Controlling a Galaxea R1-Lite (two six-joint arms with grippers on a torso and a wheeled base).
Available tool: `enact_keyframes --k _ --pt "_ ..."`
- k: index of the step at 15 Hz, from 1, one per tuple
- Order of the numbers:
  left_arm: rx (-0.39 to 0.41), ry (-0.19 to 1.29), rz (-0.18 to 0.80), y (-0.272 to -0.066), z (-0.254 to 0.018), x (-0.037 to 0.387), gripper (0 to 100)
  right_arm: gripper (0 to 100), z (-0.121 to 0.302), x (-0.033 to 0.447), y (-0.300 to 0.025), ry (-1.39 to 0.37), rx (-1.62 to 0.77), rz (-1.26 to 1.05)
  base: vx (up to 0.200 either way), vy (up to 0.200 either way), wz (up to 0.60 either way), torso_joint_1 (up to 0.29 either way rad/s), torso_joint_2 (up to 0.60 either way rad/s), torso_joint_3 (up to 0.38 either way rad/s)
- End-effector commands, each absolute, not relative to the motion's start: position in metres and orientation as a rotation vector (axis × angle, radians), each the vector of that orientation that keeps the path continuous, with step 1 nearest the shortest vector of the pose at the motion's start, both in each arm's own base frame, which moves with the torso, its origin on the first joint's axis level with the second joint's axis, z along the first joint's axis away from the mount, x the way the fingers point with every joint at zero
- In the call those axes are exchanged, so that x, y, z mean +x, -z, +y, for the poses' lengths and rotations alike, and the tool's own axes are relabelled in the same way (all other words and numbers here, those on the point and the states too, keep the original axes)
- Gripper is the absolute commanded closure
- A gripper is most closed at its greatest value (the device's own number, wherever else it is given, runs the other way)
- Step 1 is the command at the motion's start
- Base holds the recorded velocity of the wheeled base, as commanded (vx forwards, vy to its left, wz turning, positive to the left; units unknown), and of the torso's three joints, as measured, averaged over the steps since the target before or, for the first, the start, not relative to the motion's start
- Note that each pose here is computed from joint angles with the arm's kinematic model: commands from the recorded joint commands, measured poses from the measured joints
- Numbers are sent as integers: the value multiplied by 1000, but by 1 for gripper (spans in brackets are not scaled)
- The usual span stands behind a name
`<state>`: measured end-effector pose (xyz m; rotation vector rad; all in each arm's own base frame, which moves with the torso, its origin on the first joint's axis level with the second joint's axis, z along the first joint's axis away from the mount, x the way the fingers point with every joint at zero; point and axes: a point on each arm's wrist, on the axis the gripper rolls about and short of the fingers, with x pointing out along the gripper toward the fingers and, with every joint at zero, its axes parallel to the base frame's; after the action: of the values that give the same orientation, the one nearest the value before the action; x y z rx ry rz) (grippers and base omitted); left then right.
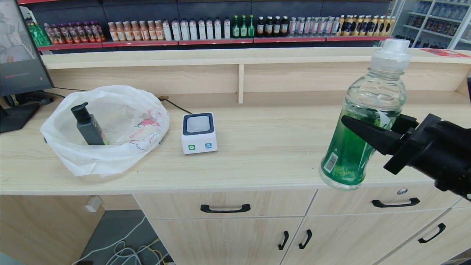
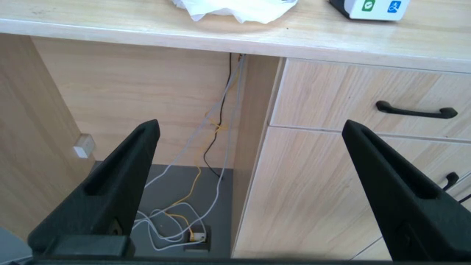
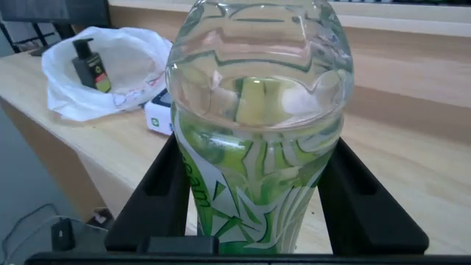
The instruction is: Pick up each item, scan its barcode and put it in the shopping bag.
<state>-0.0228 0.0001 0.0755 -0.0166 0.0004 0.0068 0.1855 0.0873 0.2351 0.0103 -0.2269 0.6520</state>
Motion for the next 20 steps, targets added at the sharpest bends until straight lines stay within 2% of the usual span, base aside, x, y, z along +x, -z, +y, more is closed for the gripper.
enact_keyframes --k 1,4,5,11,15,20 --pt "-17 -8 0 -75 0 -23 0 100 86 179 -237 -691 46 -230 0 0 0 0 0 0" --pt "-17 -8 0 -75 0 -23 0 100 88 167 -239 -758 171 -204 0 0 0 0 0 0" --pt "-17 -8 0 -75 0 -23 0 100 92 159 -242 -819 281 -194 0 0 0 0 0 0" --pt "-17 -8 0 -75 0 -23 0 100 104 173 -246 -946 522 -163 0 0 0 0 0 0" --pt "-17 -8 0 -75 0 -23 0 100 108 175 -235 -1059 585 -131 0 0 0 0 0 0" --pt "-17 -8 0 -75 0 -23 0 100 133 171 -225 -1197 690 -86 0 0 0 0 0 0"
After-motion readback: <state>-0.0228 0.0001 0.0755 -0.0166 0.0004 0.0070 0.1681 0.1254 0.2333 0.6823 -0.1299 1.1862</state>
